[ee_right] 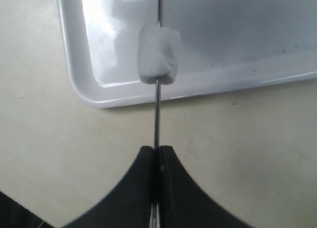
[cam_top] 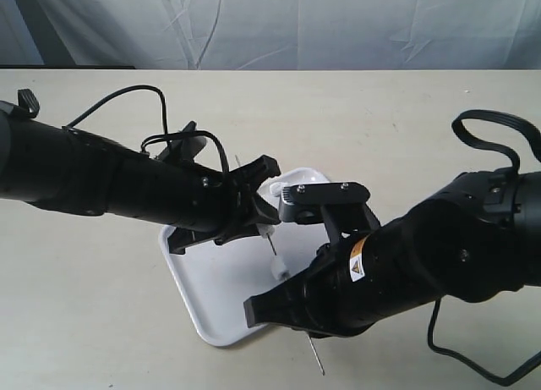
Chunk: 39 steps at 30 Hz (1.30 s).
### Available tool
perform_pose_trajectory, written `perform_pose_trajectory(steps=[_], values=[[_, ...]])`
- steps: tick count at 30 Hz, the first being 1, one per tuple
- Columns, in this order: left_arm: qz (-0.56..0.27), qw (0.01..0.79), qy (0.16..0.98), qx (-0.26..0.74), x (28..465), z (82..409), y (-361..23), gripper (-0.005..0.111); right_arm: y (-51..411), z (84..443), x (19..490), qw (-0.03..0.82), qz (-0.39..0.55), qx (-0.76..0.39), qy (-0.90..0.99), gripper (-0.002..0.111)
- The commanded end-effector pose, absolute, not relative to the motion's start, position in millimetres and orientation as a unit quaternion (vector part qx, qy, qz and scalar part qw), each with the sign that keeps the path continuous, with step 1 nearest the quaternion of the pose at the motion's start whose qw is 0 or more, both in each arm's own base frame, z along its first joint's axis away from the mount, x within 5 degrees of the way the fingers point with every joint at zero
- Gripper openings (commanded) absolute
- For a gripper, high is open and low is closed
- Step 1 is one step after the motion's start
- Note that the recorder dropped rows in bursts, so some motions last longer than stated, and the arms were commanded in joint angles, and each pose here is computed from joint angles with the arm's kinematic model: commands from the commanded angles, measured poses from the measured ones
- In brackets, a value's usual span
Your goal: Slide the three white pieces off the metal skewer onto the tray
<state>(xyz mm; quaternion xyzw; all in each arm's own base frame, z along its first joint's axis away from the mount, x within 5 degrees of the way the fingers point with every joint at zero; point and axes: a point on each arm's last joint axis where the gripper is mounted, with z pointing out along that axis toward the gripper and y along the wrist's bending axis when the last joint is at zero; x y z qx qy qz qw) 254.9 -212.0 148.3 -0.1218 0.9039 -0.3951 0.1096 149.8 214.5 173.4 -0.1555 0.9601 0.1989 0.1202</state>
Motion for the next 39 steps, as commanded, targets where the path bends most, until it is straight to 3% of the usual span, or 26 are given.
perform_pose_trajectory(steps=[1, 14, 22, 29, 33, 39], values=[[-0.401, 0.111, 0.901, -0.118, 254, 152, -213, 0.023, 213, 172, 148, 0.109, 0.192, -0.161, 0.962, -0.001], [-0.381, 0.128, 0.906, -0.129, 258, 150, -209, 0.015, 207, 169, 139, 0.056, 0.164, -0.171, 0.97, -0.001], [-0.313, 0.181, 0.918, -0.164, 267, 144, -196, 0.015, 194, 166, 122, -0.047, 0.108, -0.193, 0.974, -0.001], [-0.265, 0.218, 0.921, -0.187, 273, 142, -186, 0.015, 187, 171, 114, -0.085, 0.089, -0.2, 0.972, -0.001], [-0.265, 0.218, 0.921, -0.187, 273, 142, -186, 0.015, 181, 180, 110, -0.085, 0.085, -0.212, 0.97, -0.001], [-0.323, 0.175, 0.916, -0.16, 266, 145, -198, 0.019, 176, 191, 118, -0.012, 0.082, -0.208, 0.975, -0.001]])
